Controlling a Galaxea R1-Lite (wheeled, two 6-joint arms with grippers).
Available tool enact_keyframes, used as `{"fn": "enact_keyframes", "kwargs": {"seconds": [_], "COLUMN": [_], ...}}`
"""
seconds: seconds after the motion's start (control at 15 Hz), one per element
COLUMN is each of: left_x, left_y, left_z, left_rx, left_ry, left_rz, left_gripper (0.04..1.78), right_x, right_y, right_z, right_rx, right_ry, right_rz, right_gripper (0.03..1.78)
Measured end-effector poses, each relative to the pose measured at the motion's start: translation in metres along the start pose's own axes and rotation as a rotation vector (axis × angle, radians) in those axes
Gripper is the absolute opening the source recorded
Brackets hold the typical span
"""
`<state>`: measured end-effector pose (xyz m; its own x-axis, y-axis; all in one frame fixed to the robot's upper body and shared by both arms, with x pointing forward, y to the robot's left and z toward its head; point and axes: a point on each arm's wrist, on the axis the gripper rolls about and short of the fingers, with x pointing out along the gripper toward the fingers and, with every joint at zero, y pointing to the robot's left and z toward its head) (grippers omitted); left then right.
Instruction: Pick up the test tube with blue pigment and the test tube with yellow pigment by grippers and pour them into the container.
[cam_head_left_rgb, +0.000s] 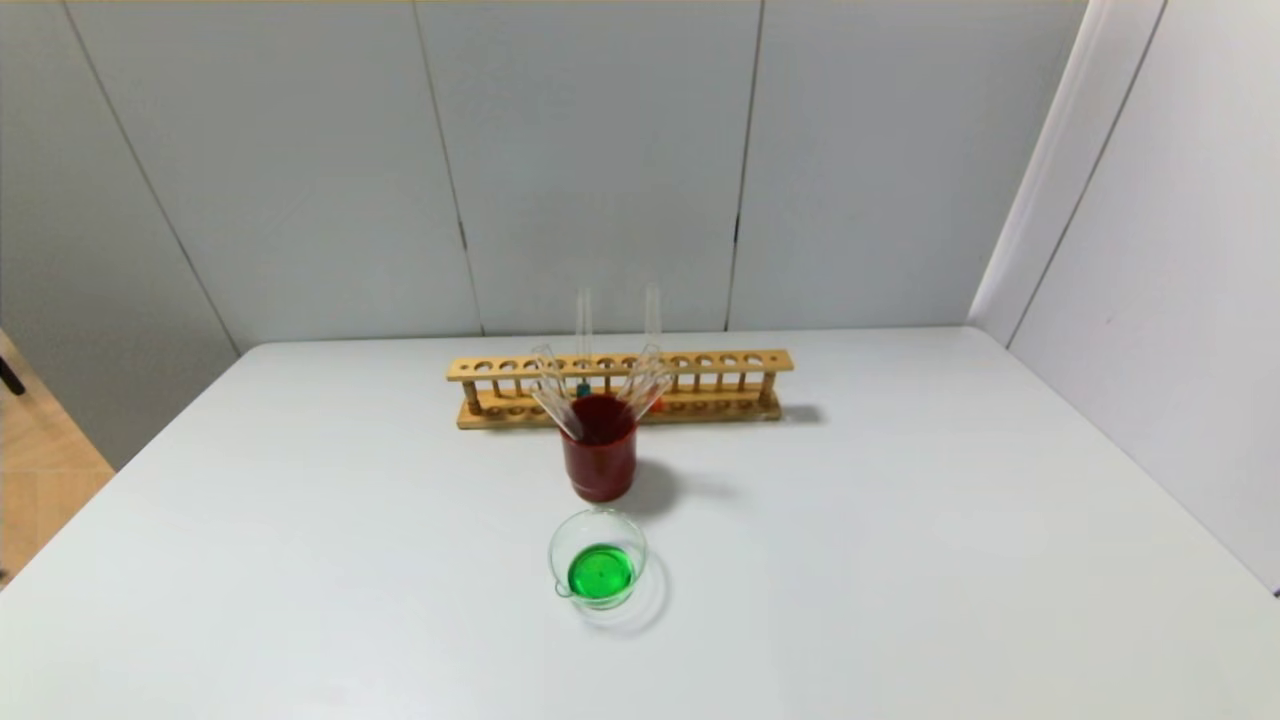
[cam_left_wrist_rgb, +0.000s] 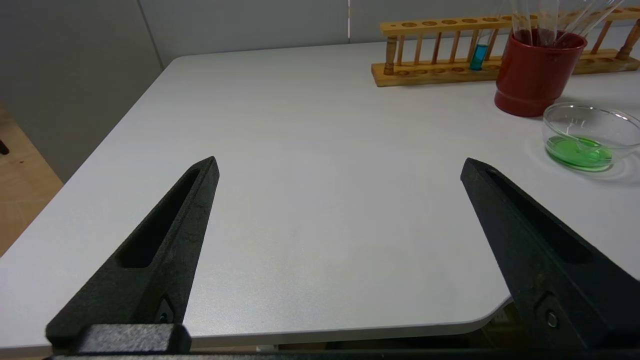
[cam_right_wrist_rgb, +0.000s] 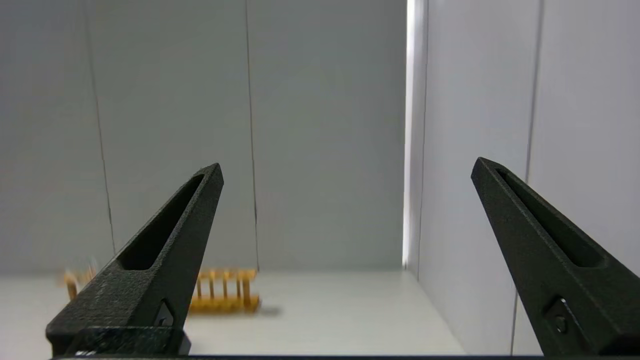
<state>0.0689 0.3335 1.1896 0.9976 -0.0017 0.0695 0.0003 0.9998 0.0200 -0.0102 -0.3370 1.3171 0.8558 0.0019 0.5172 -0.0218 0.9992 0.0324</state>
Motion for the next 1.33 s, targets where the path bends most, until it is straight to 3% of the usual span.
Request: {"fn": "enact_keyframes", "kwargs": {"seconds": [0.27,0.47,0.6,0.8,1.33], "left_x": [0.0,0.0,0.0,0.0,0.0], "left_y": [0.0,0.0,0.0,0.0,0.0], "left_z": [0.0,0.0,0.0,0.0,0.0], "left_rx": [0.0,0.0,0.0,0.0,0.0], "left_ry": [0.0,0.0,0.0,0.0,0.0], "left_rz": [0.0,0.001,0.0,0.0,0.0], "left_gripper": [1.71,1.71,1.71,1.71,1.71], "right_x": [0.011,0.008,0.004,-0.002,-0.002], "right_y": [-0.003,-0.004,-0.005,-0.005,-0.006], "right_z": [-0.086,-0.13,-0.143,-0.156,-0.157], "right_rx": [0.001,-0.004,-0.016,-0.077,-0.072], "right_ry": [0.262,0.354,0.422,0.542,0.549], "right_rz": [-0.006,0.013,0.009,0.013,0.008], "right_gripper": [1.74,1.74,1.74,1.74,1.74]}}
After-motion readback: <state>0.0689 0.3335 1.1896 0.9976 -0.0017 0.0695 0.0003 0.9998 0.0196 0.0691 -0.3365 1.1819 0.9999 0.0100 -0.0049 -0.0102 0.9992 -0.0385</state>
